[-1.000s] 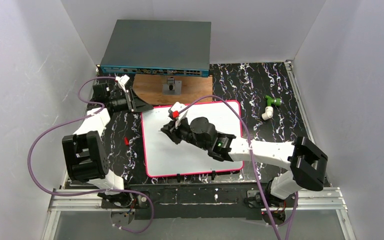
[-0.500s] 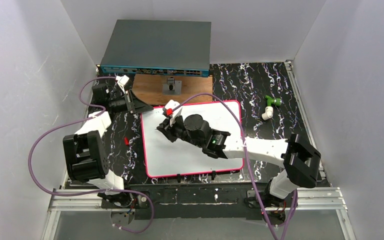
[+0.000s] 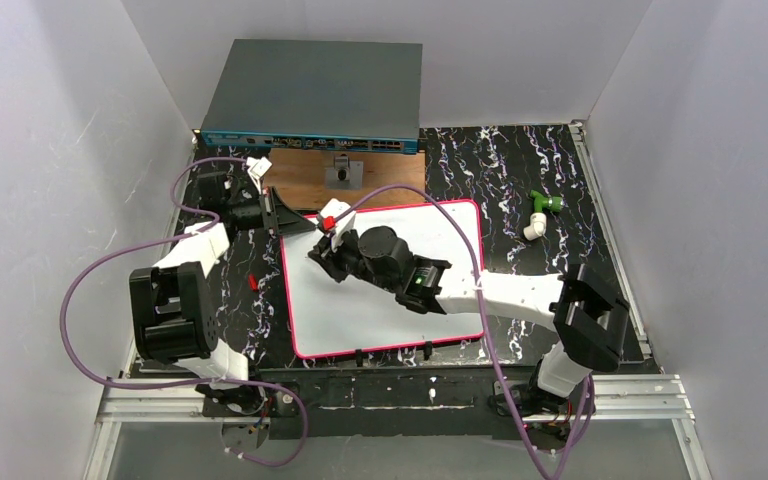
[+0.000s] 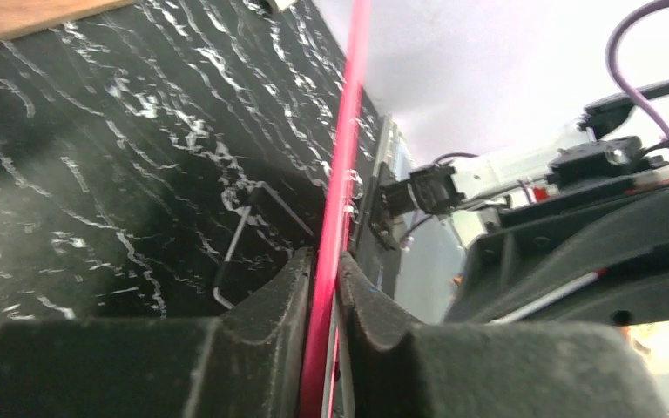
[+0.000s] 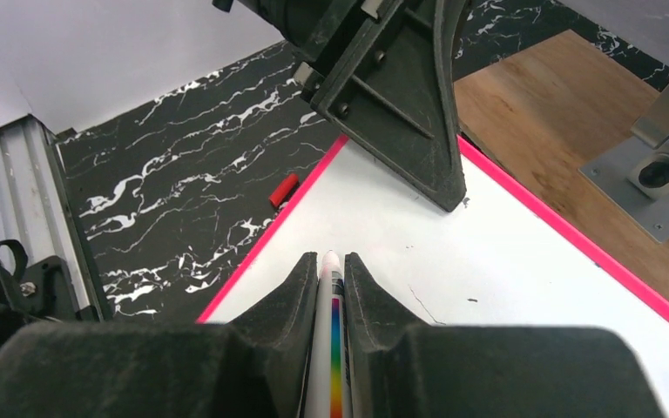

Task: Write a sentence on the whiteboard
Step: Hold the whiteboard on the whiteboard stand, then write a sentence on the whiteboard.

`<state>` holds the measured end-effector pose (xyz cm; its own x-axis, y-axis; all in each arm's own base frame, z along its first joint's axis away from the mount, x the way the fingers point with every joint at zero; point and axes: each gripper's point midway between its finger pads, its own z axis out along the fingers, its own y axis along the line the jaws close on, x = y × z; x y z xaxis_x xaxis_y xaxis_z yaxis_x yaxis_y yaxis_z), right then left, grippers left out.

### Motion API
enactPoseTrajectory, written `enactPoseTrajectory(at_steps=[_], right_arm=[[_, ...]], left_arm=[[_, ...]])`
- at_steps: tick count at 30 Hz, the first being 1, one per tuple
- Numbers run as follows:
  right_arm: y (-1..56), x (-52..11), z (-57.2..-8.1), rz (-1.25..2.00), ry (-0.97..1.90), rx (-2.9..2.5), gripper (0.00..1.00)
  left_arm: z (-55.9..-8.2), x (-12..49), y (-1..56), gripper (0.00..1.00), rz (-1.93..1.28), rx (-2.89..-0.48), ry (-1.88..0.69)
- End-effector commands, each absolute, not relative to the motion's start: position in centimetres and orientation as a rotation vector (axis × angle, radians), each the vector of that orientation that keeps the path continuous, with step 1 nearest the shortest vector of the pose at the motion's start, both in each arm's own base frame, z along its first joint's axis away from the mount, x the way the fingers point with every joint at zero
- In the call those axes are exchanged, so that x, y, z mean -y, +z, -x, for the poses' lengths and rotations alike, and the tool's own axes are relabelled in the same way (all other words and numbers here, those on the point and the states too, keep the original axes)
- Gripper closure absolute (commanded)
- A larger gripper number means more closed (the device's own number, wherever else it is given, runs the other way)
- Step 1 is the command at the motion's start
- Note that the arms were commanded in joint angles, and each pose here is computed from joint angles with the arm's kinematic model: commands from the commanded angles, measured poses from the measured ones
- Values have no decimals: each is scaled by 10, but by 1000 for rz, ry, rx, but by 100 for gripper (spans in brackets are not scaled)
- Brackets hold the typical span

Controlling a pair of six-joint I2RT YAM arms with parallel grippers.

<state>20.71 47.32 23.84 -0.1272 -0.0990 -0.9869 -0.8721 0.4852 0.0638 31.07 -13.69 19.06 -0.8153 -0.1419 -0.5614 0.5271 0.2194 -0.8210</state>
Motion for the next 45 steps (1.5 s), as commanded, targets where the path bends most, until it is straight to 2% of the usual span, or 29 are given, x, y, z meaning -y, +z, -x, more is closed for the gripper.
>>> enactPoseTrajectory(at_steps=[1,3,14,37,45], right_arm=[[269,-483,-216,807,846,-1485,99],[266,-485,-217,808,839,-1482,99],[270,-490,-217,804,846,-1462,99],[223,-486,-190,841,866,-1570,99],[229,-486,-189,850,861,-1557,99]], left_arm=[[-301,147,208,93,-454,-1917,-1665],[-298,149,207,100,-445,-1933,-1679],[-297,151,209,100,-464,-1936,-1642],[-298,151,209,100,-469,-1940,-1612],[-299,151,208,100,-469,-1943,-1606]])
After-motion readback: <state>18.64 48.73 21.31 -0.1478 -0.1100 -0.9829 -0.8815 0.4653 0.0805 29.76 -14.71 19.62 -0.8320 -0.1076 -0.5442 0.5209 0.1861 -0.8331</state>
